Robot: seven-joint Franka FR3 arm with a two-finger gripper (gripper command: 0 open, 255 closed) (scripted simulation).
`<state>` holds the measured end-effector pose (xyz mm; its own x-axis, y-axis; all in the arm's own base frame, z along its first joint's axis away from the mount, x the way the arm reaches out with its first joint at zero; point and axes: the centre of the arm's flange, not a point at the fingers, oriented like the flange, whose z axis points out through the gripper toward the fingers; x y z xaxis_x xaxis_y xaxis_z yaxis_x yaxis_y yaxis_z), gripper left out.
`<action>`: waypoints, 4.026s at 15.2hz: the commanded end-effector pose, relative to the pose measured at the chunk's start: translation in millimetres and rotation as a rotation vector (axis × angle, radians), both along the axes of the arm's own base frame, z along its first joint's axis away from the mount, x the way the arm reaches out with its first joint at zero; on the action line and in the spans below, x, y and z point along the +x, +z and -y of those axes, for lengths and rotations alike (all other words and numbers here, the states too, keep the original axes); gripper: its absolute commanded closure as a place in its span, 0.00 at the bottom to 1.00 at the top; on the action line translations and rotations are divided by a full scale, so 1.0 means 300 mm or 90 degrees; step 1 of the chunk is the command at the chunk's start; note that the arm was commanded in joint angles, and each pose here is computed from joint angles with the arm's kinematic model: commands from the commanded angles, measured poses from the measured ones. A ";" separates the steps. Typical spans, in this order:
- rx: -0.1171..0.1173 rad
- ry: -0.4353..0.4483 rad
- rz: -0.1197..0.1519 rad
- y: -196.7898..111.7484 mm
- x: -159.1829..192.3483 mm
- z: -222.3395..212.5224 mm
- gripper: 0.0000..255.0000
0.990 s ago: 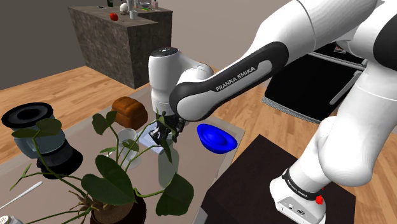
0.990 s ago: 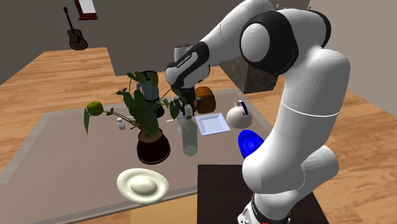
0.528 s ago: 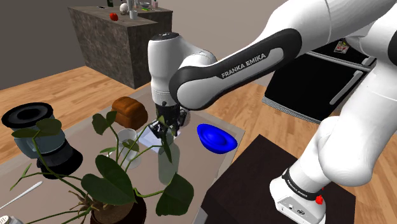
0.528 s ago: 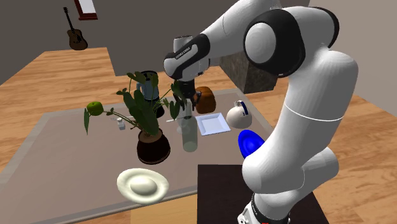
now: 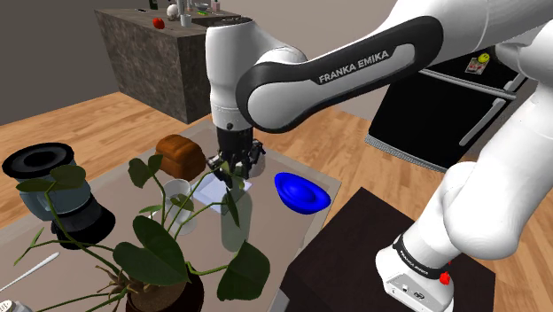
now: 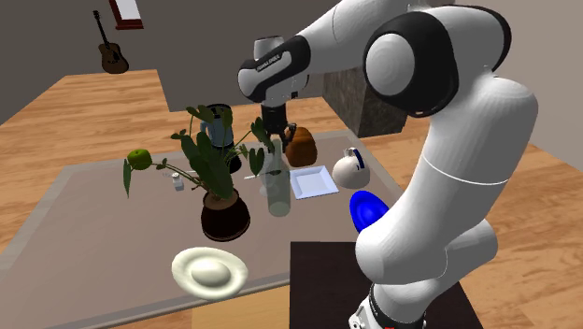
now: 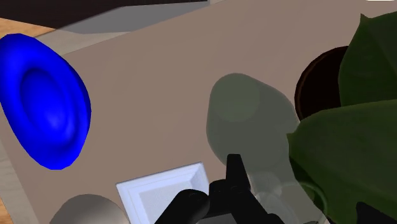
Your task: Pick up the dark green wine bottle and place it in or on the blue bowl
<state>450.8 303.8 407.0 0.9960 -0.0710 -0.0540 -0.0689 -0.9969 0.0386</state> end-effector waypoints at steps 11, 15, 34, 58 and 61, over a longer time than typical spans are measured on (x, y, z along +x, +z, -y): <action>0.000 0.000 0.000 0.195 0.003 0.121 1.00; 0.000 0.000 0.000 0.252 0.004 0.288 1.00; 0.000 0.000 0.000 0.524 0.009 1.078 1.00; 0.000 0.000 0.000 0.267 0.010 1.302 1.00; 0.000 0.000 0.000 0.214 0.010 1.302 1.00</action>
